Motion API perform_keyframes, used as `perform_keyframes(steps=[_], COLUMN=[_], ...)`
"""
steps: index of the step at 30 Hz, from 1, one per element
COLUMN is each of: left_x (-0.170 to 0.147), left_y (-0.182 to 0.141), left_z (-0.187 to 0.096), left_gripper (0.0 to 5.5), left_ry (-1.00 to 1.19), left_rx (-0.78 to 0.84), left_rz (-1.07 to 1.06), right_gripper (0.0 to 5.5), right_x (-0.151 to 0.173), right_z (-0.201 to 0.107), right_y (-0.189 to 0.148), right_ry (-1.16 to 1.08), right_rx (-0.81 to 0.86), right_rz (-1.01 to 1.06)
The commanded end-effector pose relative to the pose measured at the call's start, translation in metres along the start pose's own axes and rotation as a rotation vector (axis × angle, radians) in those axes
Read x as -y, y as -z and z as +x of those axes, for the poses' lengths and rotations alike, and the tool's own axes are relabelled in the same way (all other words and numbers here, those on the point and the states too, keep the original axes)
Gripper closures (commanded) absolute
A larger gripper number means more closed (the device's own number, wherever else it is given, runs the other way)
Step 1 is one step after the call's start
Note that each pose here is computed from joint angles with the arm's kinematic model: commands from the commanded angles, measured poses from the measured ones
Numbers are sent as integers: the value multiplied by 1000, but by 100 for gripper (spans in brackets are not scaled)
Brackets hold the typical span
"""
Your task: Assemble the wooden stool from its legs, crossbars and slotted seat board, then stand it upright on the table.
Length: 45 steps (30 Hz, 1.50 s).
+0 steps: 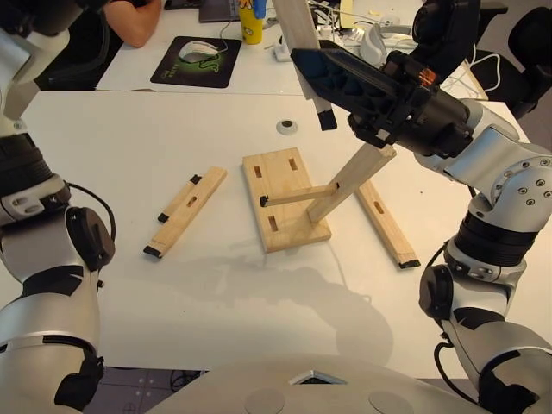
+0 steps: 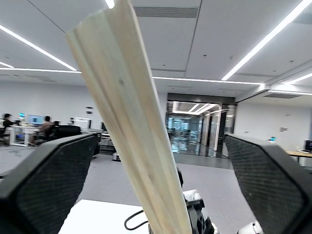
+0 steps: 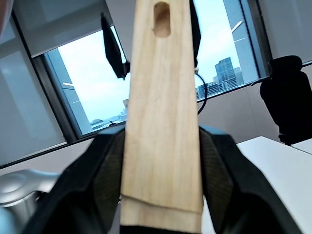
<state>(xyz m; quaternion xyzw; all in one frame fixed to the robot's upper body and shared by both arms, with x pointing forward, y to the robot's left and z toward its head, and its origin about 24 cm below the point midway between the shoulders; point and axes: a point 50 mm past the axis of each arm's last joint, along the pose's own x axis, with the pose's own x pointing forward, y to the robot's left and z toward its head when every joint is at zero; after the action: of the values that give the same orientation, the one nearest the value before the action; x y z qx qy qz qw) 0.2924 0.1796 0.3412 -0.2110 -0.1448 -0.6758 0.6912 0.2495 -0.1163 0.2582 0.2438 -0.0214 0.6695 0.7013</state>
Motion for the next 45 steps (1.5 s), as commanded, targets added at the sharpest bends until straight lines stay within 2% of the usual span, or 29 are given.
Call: perform_keyframes(steps=[1,8,27,36,37,45], left_x=[-7,-6,-13,-15,-15,-13], left_y=[3,13,15,18,19,19], left_z=[7,10,-2,-5,-6,-14], left_gripper=[73,73,336,339,339,339], left_ry=[26,72,37,19,12,-23], left_rx=[-32,-92,-99,-109,-114,-109], left_rz=[-44,-91,-125,-113,-109,-91], right_gripper=[344,344,344,344,315,220], right_x=[0,3,6,13,15,8], right_z=[-1,-5,-8,-9,-10,-29], right_y=[6,8,9,8,8,12], right_ry=[-41,-49,-43,11,21,62], right_rx=[-67,-96,-162,-164,-162,-230], right_rz=[13,7,-38,-82,-80,-92])
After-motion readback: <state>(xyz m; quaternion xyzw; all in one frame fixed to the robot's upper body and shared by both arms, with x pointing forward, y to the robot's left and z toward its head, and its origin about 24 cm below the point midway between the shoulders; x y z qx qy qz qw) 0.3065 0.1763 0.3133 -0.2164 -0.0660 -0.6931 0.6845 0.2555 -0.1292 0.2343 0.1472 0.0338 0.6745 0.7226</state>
